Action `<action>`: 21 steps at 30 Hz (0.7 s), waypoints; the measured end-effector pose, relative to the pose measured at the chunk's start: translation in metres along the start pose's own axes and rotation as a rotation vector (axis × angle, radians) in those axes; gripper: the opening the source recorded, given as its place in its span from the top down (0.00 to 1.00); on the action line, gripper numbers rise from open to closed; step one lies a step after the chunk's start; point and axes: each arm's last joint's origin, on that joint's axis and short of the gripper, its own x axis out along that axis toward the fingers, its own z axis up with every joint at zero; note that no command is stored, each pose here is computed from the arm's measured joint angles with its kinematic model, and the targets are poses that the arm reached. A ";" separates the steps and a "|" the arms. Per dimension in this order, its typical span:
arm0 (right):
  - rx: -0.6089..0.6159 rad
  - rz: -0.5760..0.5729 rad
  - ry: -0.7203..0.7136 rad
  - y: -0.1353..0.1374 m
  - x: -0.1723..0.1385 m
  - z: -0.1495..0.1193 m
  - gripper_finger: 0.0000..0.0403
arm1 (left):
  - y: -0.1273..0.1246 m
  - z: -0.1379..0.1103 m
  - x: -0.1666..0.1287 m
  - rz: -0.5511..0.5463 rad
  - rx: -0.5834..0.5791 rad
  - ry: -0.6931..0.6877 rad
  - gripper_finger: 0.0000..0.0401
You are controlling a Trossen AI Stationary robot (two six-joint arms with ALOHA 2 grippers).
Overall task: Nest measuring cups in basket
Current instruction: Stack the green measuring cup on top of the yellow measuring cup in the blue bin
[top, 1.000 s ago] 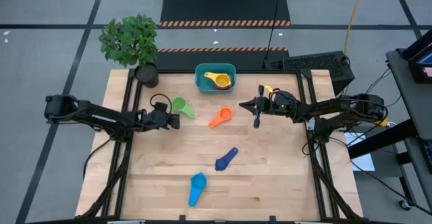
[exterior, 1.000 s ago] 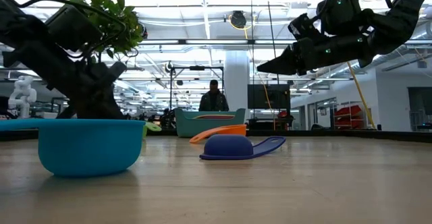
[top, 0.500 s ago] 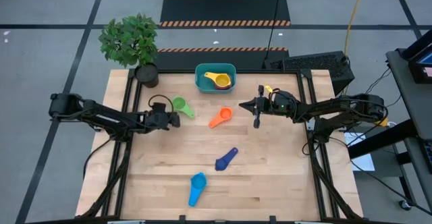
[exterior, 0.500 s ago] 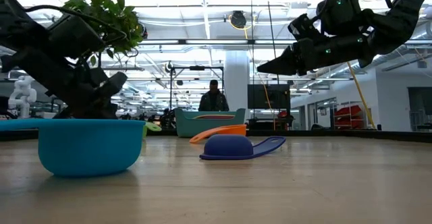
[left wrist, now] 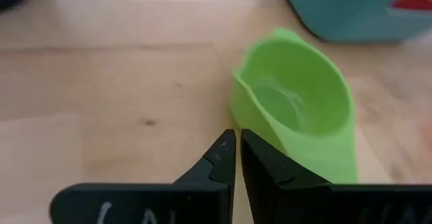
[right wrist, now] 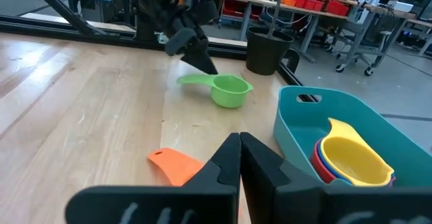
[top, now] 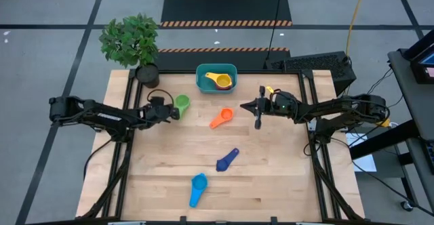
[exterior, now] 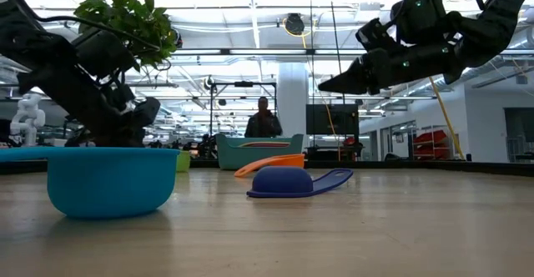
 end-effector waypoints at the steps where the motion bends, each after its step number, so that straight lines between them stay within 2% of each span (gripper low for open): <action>1: 0.000 0.000 0.003 0.000 0.000 0.000 1.00 | -0.001 -0.001 0.000 -0.017 0.010 0.018 0.93; 8: 0.004 0.007 0.032 0.001 0.000 -0.003 1.00 | 0.001 -0.007 -0.008 -0.098 0.038 0.204 0.94; 16: 0.012 0.032 0.027 0.002 0.000 -0.003 1.00 | 0.015 -0.007 -0.024 -0.028 0.046 0.278 0.94; 21: 0.018 0.057 0.023 0.002 0.000 -0.003 1.00 | 0.004 -0.011 -0.030 -0.178 0.063 0.350 0.91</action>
